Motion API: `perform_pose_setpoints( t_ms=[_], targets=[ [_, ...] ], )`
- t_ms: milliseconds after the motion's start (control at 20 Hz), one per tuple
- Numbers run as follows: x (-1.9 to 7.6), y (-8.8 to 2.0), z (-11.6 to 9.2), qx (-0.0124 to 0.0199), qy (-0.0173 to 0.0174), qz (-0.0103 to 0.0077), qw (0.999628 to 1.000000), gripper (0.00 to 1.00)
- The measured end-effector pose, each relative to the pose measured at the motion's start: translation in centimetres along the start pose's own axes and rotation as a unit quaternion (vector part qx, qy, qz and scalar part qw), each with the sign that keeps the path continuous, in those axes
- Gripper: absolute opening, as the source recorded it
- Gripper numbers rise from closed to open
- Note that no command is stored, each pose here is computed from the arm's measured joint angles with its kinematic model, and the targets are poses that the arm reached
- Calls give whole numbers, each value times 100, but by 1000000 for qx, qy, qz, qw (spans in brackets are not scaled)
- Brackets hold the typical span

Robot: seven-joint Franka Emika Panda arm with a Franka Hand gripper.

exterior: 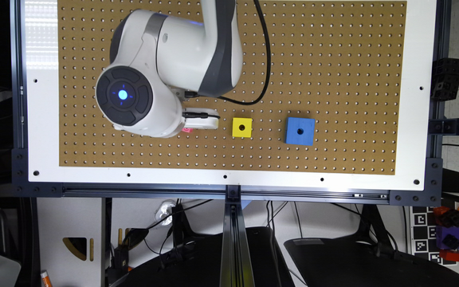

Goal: Pick up pink block.

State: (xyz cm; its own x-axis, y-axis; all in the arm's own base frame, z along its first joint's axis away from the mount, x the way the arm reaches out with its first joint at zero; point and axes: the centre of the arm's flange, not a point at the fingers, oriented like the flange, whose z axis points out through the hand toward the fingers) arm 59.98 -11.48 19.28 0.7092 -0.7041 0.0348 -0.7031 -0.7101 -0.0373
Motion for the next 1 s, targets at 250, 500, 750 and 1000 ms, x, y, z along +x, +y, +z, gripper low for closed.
perform_pose_setpoints(
  t_ms=[250,500,750,1000],
  targets=[
    [-2,5,171,-1829,-3651,401,999992,100],
    [2,6,170,-1723,-3379,542,999993,0],
    [2,7,170,-1890,-3611,593,999992,0],
    [5,5,149,-1655,-3143,594,999994,0]
  ],
)
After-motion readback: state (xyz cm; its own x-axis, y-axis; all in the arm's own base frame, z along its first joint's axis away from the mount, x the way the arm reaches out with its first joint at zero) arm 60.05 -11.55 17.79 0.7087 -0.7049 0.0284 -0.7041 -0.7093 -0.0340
